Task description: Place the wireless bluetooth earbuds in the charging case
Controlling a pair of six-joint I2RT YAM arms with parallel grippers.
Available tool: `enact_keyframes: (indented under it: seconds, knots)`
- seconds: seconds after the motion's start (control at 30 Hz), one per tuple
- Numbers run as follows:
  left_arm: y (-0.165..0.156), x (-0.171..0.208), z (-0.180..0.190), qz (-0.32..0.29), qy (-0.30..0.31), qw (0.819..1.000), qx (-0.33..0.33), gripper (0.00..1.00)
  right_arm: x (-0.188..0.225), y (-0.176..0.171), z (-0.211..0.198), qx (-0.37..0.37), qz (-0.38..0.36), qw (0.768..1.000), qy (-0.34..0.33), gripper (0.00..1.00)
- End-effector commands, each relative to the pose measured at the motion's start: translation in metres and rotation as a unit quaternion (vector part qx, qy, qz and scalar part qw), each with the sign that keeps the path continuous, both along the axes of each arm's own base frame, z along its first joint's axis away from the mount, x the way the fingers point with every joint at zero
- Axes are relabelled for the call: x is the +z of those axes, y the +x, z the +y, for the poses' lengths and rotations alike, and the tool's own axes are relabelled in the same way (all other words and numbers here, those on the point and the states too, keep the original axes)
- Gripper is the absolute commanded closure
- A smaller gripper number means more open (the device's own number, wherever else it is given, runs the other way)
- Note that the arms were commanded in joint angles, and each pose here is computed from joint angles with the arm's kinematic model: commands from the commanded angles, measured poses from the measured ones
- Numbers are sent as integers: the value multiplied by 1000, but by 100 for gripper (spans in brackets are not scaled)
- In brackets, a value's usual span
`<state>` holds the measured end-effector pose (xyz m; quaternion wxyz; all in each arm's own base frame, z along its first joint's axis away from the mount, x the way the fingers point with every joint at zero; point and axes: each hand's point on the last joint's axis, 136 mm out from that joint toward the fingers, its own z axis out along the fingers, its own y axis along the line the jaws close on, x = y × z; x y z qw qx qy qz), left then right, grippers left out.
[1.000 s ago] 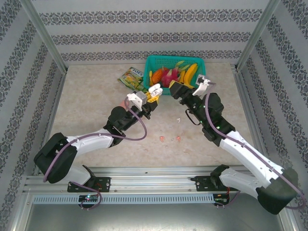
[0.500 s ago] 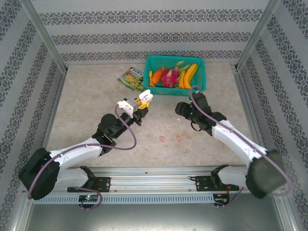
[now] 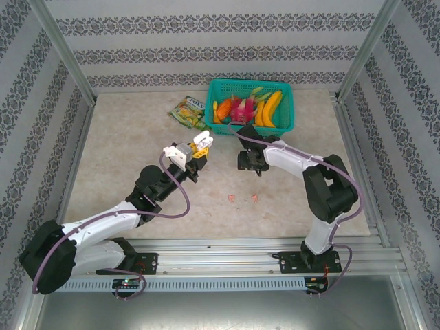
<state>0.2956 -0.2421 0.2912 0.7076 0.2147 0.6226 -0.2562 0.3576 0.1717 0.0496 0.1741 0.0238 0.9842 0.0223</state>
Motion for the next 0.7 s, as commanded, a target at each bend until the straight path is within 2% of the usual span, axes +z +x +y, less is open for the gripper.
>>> enact_keyframes:
  seconds: [0.0, 0.67]
  knots:
    - [0, 2, 7, -7, 2, 1000, 10, 100, -8, -4, -14, 13, 20, 999, -44, 42]
    - [4, 0, 5, -3, 6, 1000, 9, 100, -38, 5, -28, -33, 35, 998, -45, 53]
